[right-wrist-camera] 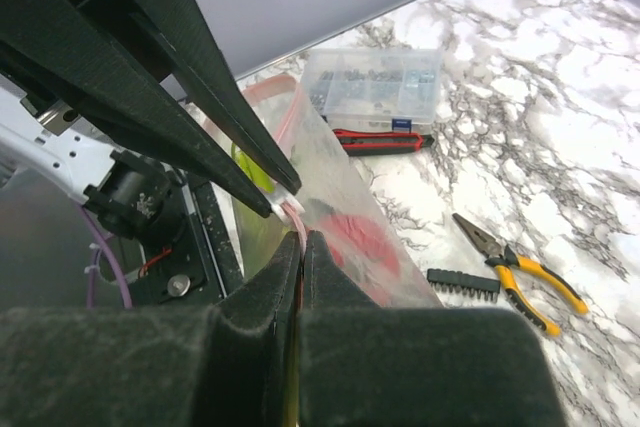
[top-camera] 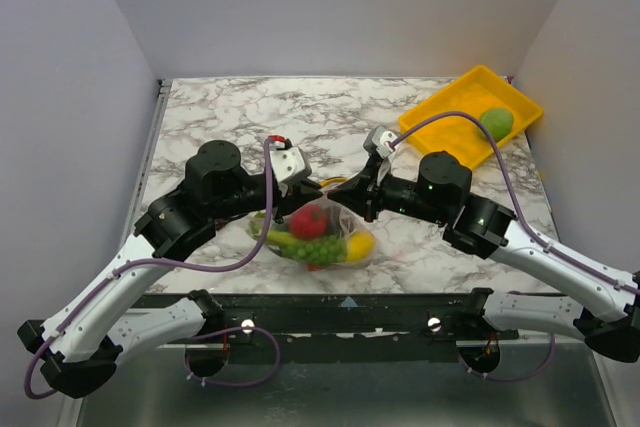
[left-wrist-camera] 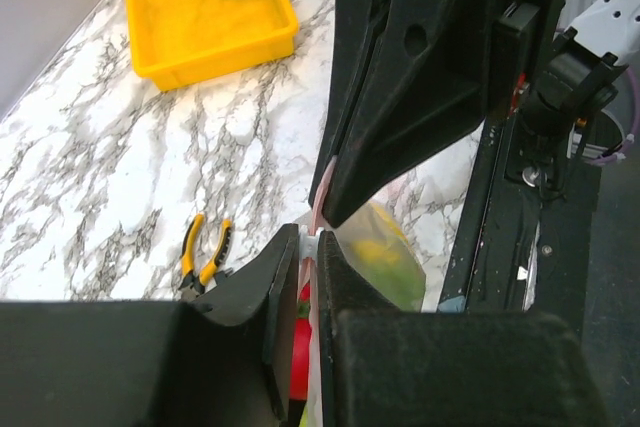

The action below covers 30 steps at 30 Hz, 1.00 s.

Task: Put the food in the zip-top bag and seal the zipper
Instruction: Zip the zipper food storage bag at the center of the board.

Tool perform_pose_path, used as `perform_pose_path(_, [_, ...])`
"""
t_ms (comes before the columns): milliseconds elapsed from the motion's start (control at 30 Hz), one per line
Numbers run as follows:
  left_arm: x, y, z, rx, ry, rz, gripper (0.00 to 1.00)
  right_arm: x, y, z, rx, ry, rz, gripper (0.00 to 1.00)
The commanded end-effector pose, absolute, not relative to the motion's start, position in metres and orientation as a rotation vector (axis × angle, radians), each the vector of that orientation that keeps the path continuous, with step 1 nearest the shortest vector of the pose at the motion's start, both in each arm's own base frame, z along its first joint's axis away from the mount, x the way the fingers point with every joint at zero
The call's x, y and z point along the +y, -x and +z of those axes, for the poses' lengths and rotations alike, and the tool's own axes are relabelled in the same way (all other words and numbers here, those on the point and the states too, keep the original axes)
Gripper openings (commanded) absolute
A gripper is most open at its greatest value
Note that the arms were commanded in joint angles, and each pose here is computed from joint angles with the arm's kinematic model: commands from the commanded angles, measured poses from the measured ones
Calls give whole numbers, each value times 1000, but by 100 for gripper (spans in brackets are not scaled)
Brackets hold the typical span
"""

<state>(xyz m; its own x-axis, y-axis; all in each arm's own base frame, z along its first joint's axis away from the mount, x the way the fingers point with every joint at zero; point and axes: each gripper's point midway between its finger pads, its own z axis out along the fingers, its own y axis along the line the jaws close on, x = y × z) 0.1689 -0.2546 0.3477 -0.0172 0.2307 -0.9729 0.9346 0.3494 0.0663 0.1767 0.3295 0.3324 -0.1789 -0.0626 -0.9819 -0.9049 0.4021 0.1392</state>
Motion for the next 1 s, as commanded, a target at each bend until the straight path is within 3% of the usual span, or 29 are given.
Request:
perform_pose_path(0, [-242,-161,329,1579,-1144,-771,0,312,-191,379,1445,700,938,0])
perform_pose_path(400, [-215,-166,319,1667,-1095,-651,0,303,-189,360,1494,706,912,0])
perform_pose_path(933, [-230,-162,324,1659,-1072,-755,0,305,-180,364,1495,769,931,0])
perform_pose_path(967, [-232,-161,328,1648,-1076,-765,5,305,-178,364,1489,781,937,0])
